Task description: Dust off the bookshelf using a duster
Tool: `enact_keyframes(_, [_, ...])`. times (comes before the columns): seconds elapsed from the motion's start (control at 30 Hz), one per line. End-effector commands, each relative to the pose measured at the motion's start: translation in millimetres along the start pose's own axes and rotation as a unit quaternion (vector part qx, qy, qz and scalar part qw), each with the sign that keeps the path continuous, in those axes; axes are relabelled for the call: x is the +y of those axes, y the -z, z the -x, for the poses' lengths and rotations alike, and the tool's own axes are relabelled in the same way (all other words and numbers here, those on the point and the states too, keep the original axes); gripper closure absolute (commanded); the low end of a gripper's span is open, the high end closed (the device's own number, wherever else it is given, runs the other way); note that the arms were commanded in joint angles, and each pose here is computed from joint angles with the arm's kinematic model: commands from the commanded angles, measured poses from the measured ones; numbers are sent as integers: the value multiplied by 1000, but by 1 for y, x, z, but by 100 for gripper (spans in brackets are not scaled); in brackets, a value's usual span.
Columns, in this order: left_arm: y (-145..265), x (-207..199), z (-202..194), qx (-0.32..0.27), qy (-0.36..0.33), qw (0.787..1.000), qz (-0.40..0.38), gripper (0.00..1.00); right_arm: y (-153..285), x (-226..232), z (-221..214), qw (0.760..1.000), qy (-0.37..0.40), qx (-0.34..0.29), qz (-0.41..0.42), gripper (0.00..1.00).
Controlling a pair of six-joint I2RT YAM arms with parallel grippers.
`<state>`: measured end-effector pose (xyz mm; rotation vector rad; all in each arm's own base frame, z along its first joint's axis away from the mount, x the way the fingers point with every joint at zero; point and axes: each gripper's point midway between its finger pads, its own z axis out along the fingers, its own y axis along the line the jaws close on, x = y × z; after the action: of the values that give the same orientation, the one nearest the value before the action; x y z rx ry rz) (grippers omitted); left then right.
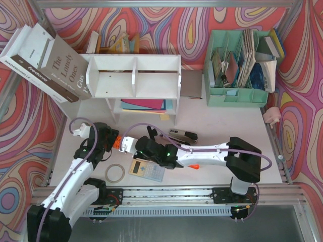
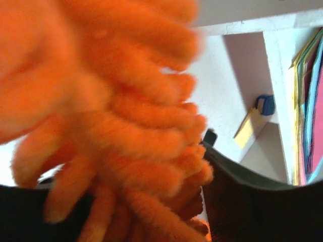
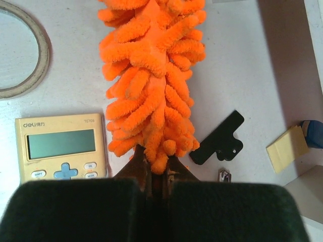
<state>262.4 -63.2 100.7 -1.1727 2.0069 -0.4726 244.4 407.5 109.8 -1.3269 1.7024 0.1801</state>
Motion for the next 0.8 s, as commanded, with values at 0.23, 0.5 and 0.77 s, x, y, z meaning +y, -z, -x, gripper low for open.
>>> enact_keyframes(0.23, [26, -5, 19, -35, 23, 999, -21, 100, 15, -19, 41, 998, -20, -51, -23, 95])
enact_keyframes(0.5, [63, -6, 45, -89, 75, 992, -52, 100, 43, -16, 41, 997, -21, -67, 3, 40])
enact_keyframes(0.77, [98, -12, 69, -128, 90, 985, -75, 100, 88, -16, 29, 997, -29, -61, 32, 23])
